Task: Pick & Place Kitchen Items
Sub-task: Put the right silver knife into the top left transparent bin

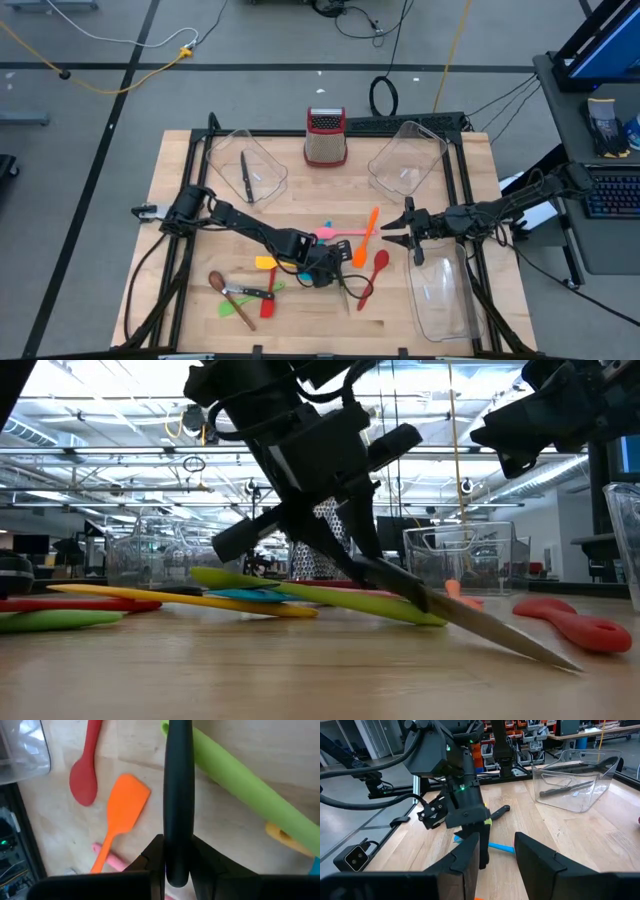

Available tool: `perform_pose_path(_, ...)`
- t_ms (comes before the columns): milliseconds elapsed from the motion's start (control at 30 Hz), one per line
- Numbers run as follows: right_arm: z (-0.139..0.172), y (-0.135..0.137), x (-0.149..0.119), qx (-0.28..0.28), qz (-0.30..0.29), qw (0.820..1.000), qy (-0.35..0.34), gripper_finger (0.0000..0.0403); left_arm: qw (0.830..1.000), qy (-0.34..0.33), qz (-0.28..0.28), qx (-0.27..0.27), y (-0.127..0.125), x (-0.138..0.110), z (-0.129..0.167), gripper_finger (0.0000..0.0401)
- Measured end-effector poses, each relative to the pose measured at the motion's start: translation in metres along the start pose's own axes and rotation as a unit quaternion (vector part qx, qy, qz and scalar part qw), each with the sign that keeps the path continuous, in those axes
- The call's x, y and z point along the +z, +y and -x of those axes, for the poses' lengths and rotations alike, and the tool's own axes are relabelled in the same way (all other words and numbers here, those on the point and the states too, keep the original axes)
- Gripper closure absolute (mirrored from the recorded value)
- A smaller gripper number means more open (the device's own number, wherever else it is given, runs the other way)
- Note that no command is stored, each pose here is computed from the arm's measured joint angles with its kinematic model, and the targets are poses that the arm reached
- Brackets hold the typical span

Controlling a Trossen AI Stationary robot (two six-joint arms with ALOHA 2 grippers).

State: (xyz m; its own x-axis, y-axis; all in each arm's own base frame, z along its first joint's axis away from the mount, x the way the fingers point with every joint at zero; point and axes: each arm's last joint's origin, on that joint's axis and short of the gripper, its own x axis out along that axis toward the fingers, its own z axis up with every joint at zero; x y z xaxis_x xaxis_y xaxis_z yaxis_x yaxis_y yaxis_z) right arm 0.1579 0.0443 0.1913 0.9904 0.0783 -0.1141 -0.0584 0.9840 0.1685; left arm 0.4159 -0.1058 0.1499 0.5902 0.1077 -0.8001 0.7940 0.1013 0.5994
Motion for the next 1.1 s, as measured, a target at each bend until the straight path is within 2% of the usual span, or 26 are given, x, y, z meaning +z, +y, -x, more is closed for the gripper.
perform_pose_path(167,0.000,0.000,0.000,0.000,0.000,1.000,-0.001,0.0287,1.000,-0.007,0.003,0.013,0.007,0.003,0.022,0.0349)
perform_pose_path(300,0.000,0.000,0.001,0.001,-0.001,1.000,-0.002,0.0287,0.999,-0.022,0.033,0.027,0.014,0.005,0.049,0.0349)
perform_pose_path(433,0.000,0.000,0.001,0.001,-0.001,1.000,-0.004,0.0287,0.990,-0.079,0.106,0.043,0.023,0.009,0.082,0.0349)
perform_pose_path(533,0.000,0.000,0.001,0.001,-0.001,1.000,-0.004,0.0287,0.969,-0.151,0.193,0.040,0.032,0.009,0.108,0.0349)
perform_pose_path(667,0.000,0.000,0.001,0.002,-0.001,1.000,-0.006,0.0287,0.915,-0.207,0.345,0.041,0.042,0.003,0.137,0.0349)
perform_pose_path(833,0.000,0.000,0.002,0.002,0.000,1.000,-0.007,0.0287,0.822,-0.225,0.521,0.046,0.051,-0.006,0.155,0.0349)
perform_pose_path(900,0.000,0.000,0.001,0.002,0.000,1.000,-0.004,0.0287,0.784,-0.242,0.570,0.045,0.055,-0.007,0.157,0.0349)
perform_pose_path(967,0.000,0.000,0.001,0.002,-0.001,1.000,-0.006,0.0287,0.757,-0.243,0.606,0.032,0.054,-0.006,0.158,0.0349)
perform_pose_path(1100,0.000,0.000,0.001,0.001,0.000,1.000,-0.003,0.0287,0.692,-0.255,0.674,0.045,0.059,-0.006,0.160,0.0350)
